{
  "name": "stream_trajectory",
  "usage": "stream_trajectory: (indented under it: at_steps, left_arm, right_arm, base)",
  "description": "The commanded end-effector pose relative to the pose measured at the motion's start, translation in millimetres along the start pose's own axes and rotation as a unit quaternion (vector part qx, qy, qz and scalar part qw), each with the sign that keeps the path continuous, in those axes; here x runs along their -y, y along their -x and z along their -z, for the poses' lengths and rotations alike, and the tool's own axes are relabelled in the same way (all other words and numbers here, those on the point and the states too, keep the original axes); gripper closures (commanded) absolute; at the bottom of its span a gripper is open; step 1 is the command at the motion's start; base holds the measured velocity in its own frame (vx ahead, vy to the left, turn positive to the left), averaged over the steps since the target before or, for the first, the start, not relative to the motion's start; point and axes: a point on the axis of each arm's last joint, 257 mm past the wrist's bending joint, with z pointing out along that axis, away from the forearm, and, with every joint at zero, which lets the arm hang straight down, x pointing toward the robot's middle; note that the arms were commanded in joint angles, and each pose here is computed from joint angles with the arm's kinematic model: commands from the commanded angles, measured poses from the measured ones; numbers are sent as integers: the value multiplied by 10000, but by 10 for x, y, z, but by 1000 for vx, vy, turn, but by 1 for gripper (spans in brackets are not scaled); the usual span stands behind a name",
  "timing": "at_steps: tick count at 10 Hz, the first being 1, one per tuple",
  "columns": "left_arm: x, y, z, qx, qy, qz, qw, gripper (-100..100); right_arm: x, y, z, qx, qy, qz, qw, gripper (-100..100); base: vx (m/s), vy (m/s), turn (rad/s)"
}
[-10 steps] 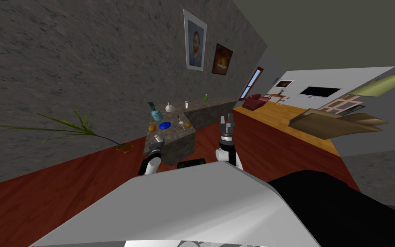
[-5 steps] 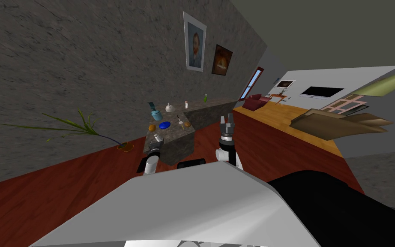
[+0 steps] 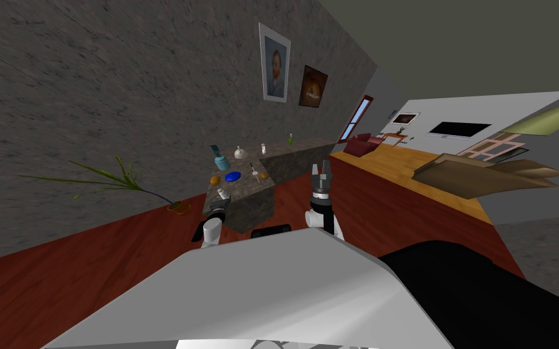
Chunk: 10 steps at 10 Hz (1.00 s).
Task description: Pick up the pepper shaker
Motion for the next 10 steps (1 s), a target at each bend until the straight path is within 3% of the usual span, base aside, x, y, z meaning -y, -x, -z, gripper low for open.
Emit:
stream_trajectory:
  at_steps: [1, 3, 7, 8, 10]
  left_arm:
    - [1, 1, -6, 5, -1, -154, 9999, -100]
    - [55, -1, -169, 70, 93, 22, 9999, -100]
    - [54, -8, -170, 54, 95, -170, 9998, -100]
    - [84, -27, -289, 71, 193, -65, 9998, -100]
    - [94, -61, -325, 35, 200, -73, 9998, -100]
  right_arm:
    - [0, 0, 0, 0, 0, 0, 10000, 0]
    - [0, 0, 0, 0, 0, -1, 10000, 0]
    - [0, 0, 0, 0, 0, 0, 10000, 0]
    - [0, 0, 0, 0, 0, 0, 10000, 0]
    - [0, 0, 0, 0, 0, -1, 10000, 0]
  base:
    - [3, 8, -4]
    - [-26, -59, 45]
    - [-6, -4, -3]
    - [-41, -37, 63]
    - [-22, -50, 9]
